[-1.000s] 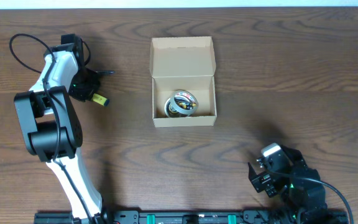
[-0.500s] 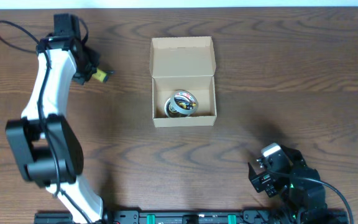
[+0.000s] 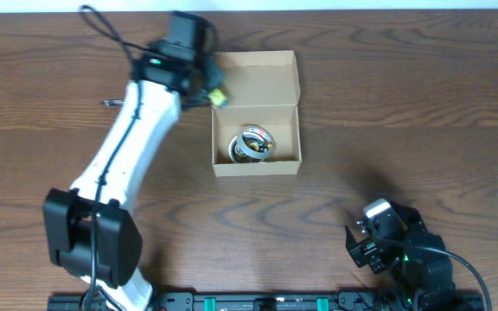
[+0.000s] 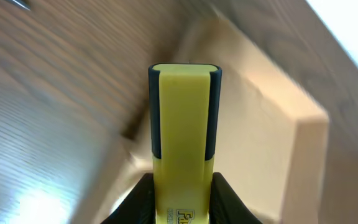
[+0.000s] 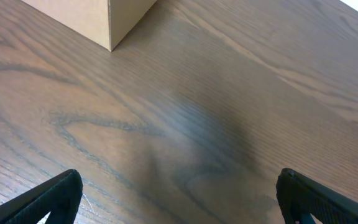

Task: Pack container
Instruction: 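Carry the highlighter into the box and release it with the left gripper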

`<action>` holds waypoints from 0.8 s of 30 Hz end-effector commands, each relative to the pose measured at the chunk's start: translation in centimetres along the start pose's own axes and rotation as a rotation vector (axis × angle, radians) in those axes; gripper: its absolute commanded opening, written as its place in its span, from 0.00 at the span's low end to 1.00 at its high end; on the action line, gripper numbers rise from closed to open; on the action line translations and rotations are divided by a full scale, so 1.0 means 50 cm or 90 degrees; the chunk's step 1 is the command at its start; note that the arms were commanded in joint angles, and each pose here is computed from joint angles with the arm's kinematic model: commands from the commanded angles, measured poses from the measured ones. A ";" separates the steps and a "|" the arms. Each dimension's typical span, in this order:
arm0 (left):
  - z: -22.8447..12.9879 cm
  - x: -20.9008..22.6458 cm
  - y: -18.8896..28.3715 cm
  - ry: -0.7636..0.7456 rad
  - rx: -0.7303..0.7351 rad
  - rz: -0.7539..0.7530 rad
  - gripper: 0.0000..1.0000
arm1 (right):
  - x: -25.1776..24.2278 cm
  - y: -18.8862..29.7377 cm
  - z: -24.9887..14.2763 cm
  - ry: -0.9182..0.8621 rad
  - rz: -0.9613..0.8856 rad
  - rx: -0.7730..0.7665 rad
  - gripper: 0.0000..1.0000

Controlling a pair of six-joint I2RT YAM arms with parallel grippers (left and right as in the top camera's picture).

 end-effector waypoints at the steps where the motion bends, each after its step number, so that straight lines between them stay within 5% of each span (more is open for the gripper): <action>1: -0.024 -0.048 0.013 -0.021 -0.002 -0.019 0.22 | -0.004 0.000 0.000 -0.005 -0.009 -0.002 0.99; 9: -0.093 -0.076 0.009 -0.001 0.022 0.013 0.22 | -0.004 0.000 0.000 -0.005 -0.009 -0.002 0.99; 24: -0.194 -0.045 -0.139 0.271 0.091 0.126 0.22 | -0.004 0.000 0.000 -0.005 -0.009 -0.002 0.99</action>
Point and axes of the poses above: each gripper's point midway between its finger pads, its own y axis back along the fingers, its own x axis along the line the jaws close on, z = x × y, the point moved 4 cm from there along y, back along the fingers, and after that the axes turned 12 degrees about -y, right-handed, at the moved point
